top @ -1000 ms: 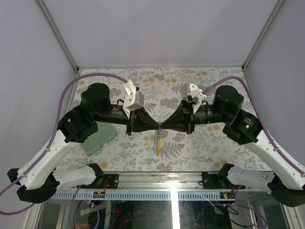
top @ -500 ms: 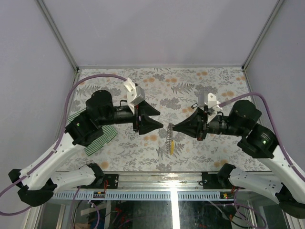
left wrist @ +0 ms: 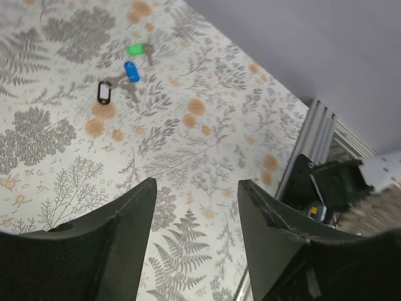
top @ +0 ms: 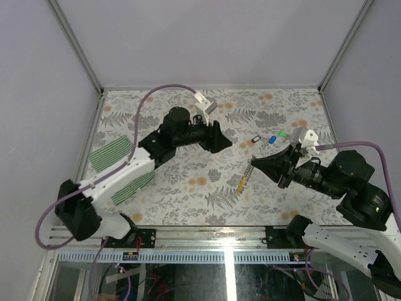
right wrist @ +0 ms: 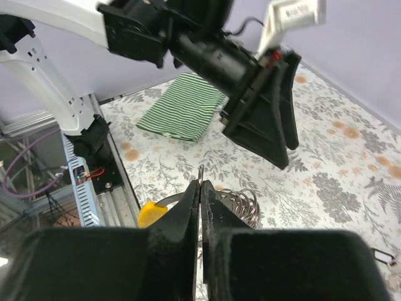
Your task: Put the keys on the keyring
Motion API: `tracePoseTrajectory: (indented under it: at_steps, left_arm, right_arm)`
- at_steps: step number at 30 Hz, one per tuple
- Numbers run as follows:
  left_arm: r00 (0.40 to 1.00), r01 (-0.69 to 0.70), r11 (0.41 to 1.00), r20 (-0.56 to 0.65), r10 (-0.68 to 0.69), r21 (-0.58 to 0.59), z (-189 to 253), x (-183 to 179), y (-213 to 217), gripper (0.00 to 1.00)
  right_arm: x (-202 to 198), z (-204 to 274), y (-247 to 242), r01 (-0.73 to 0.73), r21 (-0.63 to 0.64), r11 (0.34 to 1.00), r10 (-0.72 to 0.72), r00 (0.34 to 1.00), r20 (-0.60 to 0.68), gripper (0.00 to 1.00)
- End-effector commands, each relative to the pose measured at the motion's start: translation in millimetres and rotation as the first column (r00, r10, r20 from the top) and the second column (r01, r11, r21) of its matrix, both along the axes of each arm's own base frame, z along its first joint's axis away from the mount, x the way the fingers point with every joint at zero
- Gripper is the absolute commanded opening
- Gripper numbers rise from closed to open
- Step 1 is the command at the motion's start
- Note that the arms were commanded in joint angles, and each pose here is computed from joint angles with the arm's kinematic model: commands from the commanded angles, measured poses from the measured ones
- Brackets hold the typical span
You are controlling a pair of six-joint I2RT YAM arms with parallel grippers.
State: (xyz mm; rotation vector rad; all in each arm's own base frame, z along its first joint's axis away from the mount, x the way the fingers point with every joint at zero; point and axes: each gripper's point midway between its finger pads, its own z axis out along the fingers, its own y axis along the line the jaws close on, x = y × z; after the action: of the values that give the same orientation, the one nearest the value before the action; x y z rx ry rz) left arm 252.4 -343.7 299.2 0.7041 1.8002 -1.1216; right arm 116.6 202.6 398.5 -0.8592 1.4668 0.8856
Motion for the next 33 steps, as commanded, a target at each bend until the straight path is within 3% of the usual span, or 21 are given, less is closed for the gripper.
tracePoseTrajectory:
  at_steps: [1, 12, 20, 29, 33]
  left_arm:
    - [0.998, -0.046, 0.998, -0.043, 0.044, -0.050, -16, 46, -30, 0.56]
    - [0.962, -0.054, 0.991, -0.258, 0.084, 0.119, -158, 134, -108, 0.55]
    - [0.954, -0.145, 0.954, -0.219, 0.205, 0.261, -220, 190, -131, 0.60]
    - [0.949, -0.250, 0.913, -0.104, 0.297, 0.324, -243, 226, -145, 0.74]
    - [0.945, -0.283, 0.902, -0.067, 0.321, 0.326, -249, 234, -151, 0.76]
  right_arm:
    - [14, 14, -17, 0.136, 0.049, 0.989, -0.137, 0.991, 0.007, 0.00]
    - [29, 12, -26, 0.265, 0.124, 0.956, -0.254, 0.962, -0.096, 0.00]
    - [34, 0, -23, 0.280, 0.112, 0.954, -0.268, 0.957, -0.113, 0.00]
    - [37, -9, -16, 0.267, 0.100, 0.959, -0.254, 0.960, -0.120, 0.00]
    - [37, -13, -14, 0.263, 0.094, 0.960, -0.250, 0.960, -0.126, 0.00]
